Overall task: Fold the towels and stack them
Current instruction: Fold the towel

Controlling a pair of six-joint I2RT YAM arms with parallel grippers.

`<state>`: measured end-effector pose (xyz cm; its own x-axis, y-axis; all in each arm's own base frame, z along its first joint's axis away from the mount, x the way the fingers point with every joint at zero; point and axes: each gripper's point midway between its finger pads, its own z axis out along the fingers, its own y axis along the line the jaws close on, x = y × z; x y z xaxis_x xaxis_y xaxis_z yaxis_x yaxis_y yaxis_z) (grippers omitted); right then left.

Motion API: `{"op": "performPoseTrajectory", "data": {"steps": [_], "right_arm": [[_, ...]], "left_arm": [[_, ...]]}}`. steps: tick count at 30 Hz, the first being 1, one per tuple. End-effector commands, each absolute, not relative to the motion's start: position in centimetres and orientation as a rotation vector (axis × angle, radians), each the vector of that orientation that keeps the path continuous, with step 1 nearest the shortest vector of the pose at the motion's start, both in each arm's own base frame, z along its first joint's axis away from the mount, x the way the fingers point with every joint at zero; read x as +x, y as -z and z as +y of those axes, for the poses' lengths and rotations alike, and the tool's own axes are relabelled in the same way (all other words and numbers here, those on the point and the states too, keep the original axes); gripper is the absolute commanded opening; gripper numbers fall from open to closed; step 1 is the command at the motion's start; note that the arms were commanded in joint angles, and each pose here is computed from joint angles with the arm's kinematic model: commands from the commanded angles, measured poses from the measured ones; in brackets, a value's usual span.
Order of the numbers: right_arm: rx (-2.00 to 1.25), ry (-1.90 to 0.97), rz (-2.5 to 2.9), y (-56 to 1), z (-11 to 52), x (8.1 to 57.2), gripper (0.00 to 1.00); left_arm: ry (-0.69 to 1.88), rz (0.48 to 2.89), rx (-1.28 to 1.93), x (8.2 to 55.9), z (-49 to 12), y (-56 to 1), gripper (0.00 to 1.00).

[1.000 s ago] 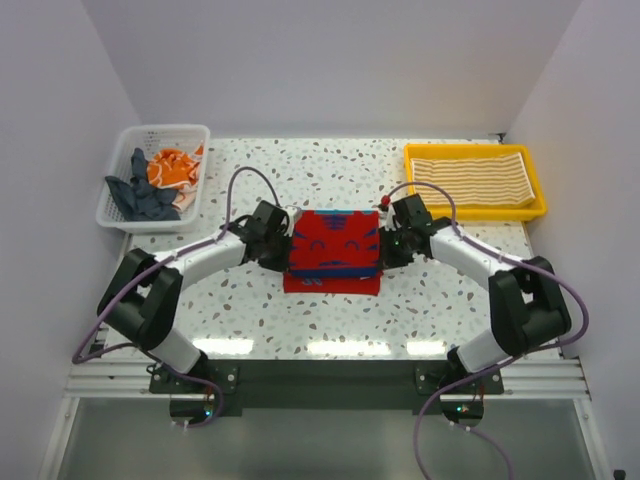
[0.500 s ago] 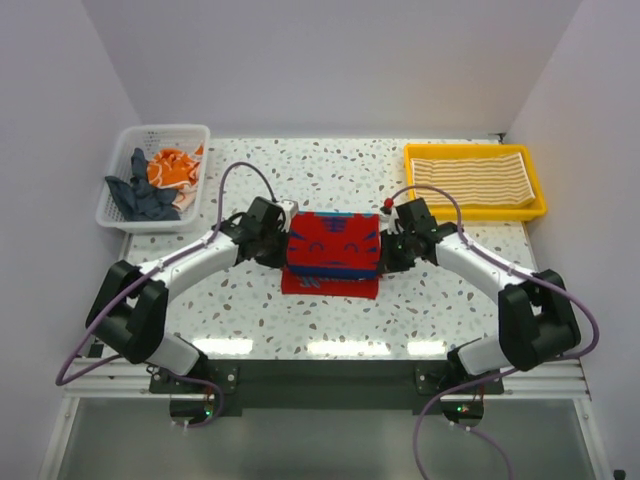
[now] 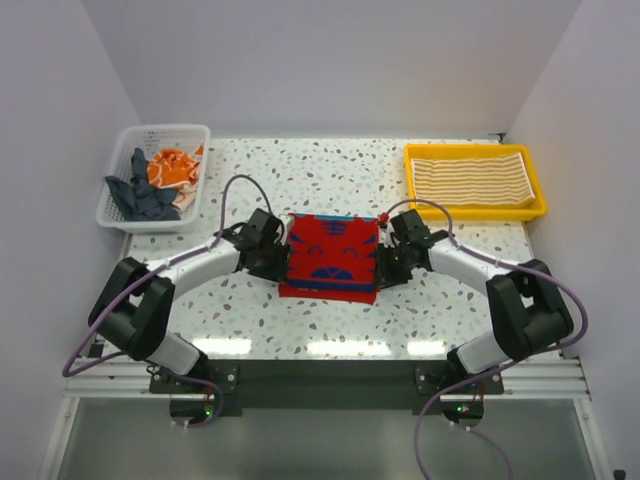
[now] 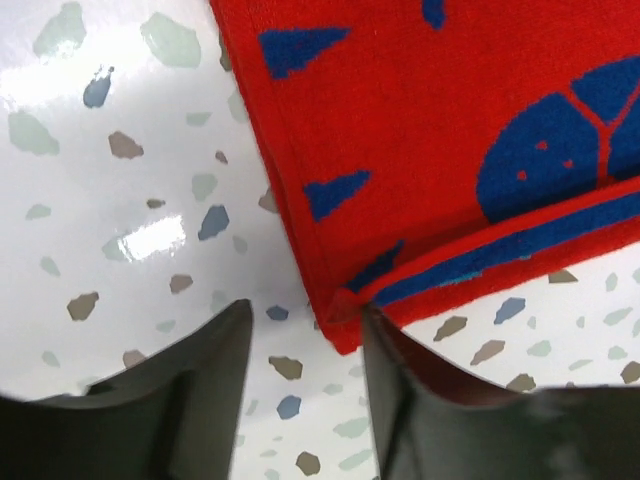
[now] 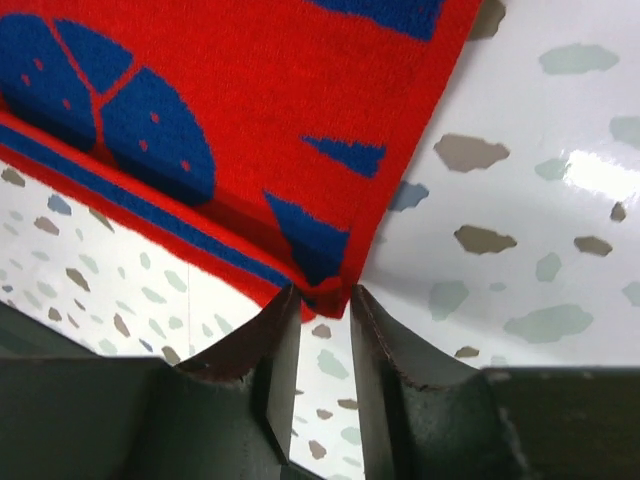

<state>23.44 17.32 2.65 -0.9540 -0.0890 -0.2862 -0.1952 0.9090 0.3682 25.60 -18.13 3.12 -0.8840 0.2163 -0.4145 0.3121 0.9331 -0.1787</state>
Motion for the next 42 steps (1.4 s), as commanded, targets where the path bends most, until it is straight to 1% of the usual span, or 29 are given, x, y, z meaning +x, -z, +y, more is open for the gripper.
{"op": "performPoseTrajectory", "data": {"steps": [1,2,4,7,9,10,13,14,17,20,22,27,32,34,36,37,39,40,42], "right_arm": [[-0.283,-0.647,2.789,-4.4,17.8,22.0,0.32],[-0.304,-0.674,2.782,-5.3,18.0,21.4,0.32],[-0.4,-0.772,2.763,-6.6,19.2,20.0,0.34],[-0.548,-0.865,2.768,-8.0,20.0,17.6,0.39],[-0.622,-0.915,2.788,-8.6,20.2,16.3,0.4],[-0.635,-0.916,2.785,-8.8,20.2,16.2,0.39],[-0.572,-0.839,2.733,-9.3,20.2,18.0,0.38],[-0.548,-0.83,2.694,-9.5,20.5,19.0,0.37],[-0.427,-0.756,2.67,-9.1,20.5,21.1,0.33],[-0.329,-0.663,2.656,-8.1,19.9,22.5,0.31],[-0.279,-0.642,2.655,-7.6,19.7,22.9,0.31],[-0.207,-0.637,2.646,-6.3,19.5,23.0,0.32],[-0.16,-0.618,2.639,-5.3,19.2,23.1,0.33],[-0.154,-0.61,2.645,-4.8,19.1,23.0,0.33],[-0.14,-0.603,2.645,-4.5,19.0,23.0,0.34],[-0.131,-0.595,2.646,-4.3,18.8,23.0,0.34],[-0.112,-0.571,2.645,-4.1,18.5,23.0,0.33],[-0.109,-0.561,2.647,-4.0,18.3,22.9,0.33],[-0.084,-0.539,2.645,-3.9,17.9,22.9,0.33]], "left_arm": [[0.373,2.638,0.367,24.9,-17.8,-5.6,0.57],[0.392,2.638,0.368,24.3,-17.8,-5.6,0.64],[0.454,2.635,0.362,23.3,-18.2,-6.1,0.69],[0.533,2.604,0.345,21.8,-18.4,-7.2,0.72],[0.553,2.604,0.325,21.3,-18.4,-7.4,0.72],[0.561,2.59,0.317,21.4,-18.4,-7.7,0.71],[0.565,2.566,0.284,22.2,-18.7,-8.7,0.68],[0.571,2.56,0.276,22.7,-19.1,-9.0,0.65],[0.575,2.559,0.238,23.8,-19.7,-9.2,0.61],[0.523,2.595,0.203,24.4,-19.6,-8.1,0.61],[0.465,2.631,0.165,24.6,-19.1,-6.9,0.61],[0.419,2.677,0.126,24.3,-18.9,-4.9,0.59],[0.407,2.708,0.118,23.5,-19.1,-3.2,0.5],[0.417,2.718,0.116,23.2,-19.4,-2.5,0.43],[0.402,2.724,0.111,23.0,-19.3,-2.0,0.4],[0.383,2.741,0.107,22.7,-19.0,-1.4,0.31],[0.355,2.751,0.089,22.5,-18.5,-0.9,0.23],[0.34,2.758,0.078,22.1,-18.1,-0.6,0.13],[0.312,2.757,0.048,21.9,-17.6,-0.5,0.07]]}}
